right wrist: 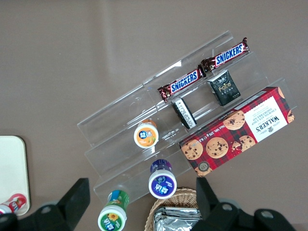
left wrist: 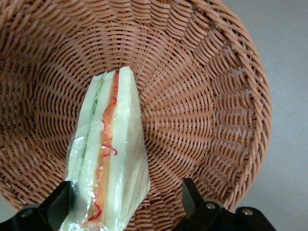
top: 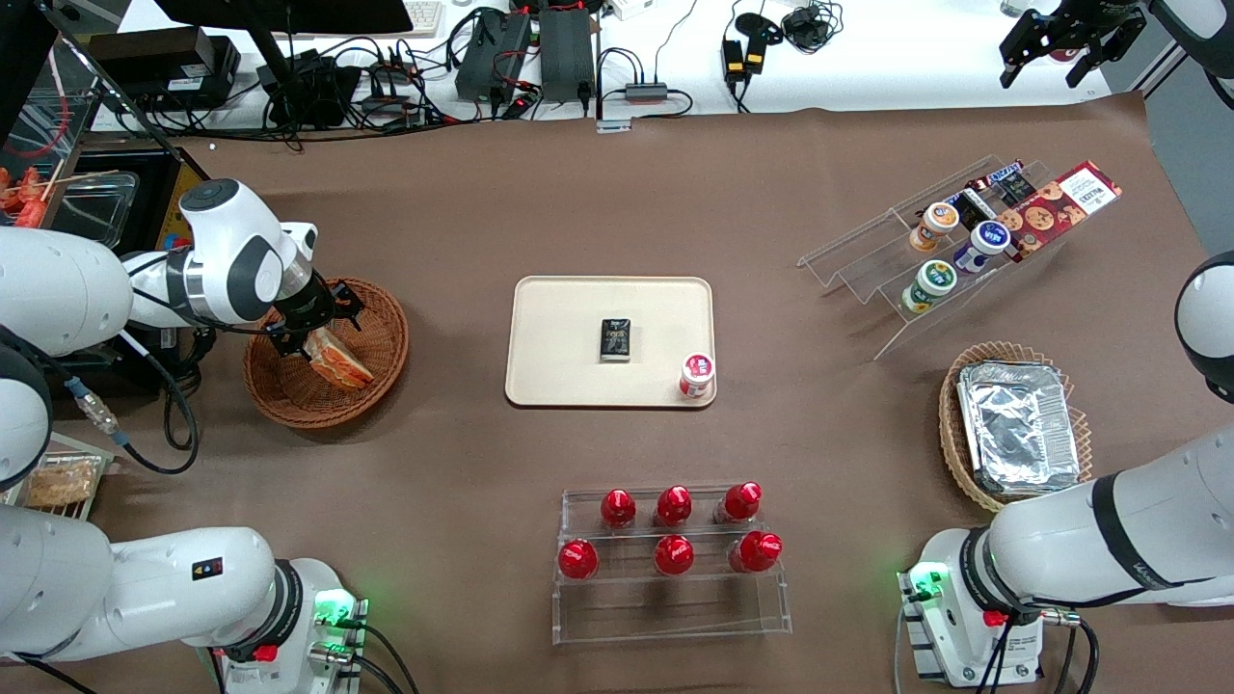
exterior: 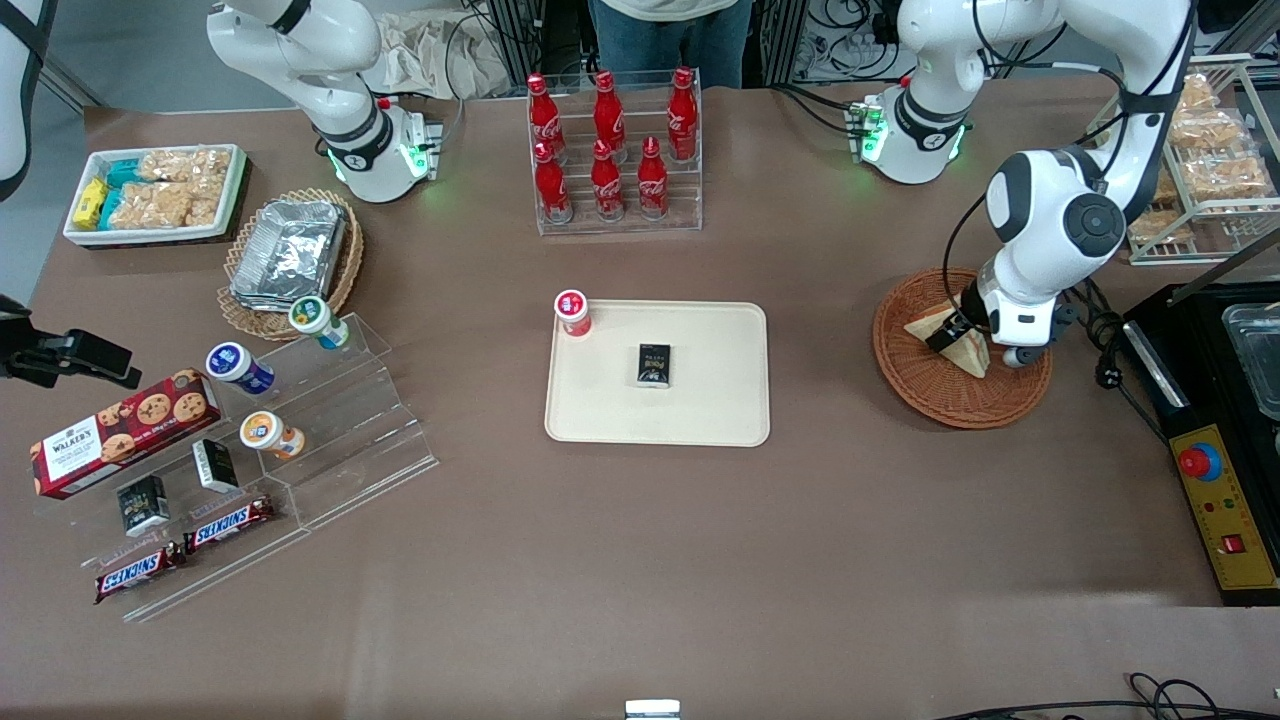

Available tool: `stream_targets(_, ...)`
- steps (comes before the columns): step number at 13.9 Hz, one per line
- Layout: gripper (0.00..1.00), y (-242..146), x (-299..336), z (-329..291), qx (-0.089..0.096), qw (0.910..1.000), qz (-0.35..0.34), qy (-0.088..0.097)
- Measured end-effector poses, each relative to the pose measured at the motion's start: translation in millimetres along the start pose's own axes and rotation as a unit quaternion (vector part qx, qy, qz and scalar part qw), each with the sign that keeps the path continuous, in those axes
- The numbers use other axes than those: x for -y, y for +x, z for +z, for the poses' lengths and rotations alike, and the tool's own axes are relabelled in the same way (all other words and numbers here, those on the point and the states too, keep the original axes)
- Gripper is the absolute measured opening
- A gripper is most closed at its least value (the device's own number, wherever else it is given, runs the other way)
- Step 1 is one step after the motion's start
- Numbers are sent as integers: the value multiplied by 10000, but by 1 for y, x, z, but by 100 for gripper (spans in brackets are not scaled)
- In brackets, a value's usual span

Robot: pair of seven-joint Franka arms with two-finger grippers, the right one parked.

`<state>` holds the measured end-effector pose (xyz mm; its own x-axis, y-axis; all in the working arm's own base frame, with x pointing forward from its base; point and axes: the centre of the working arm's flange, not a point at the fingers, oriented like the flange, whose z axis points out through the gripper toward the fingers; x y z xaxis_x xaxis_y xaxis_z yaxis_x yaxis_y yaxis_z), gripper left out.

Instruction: Place sandwich from basket to tray

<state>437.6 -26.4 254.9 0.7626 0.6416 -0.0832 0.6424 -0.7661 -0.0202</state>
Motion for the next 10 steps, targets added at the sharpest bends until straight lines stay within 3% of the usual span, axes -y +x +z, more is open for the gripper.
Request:
stream_targets(3, 100, 3, 0, 1, -54, 10000, 2, -30)
stream_targets(6, 100, 7, -4, -21, -252, 9996, 27, -144)
stream_targets(10, 100, -10, 2, -93, -295, 9994, 168, 68)
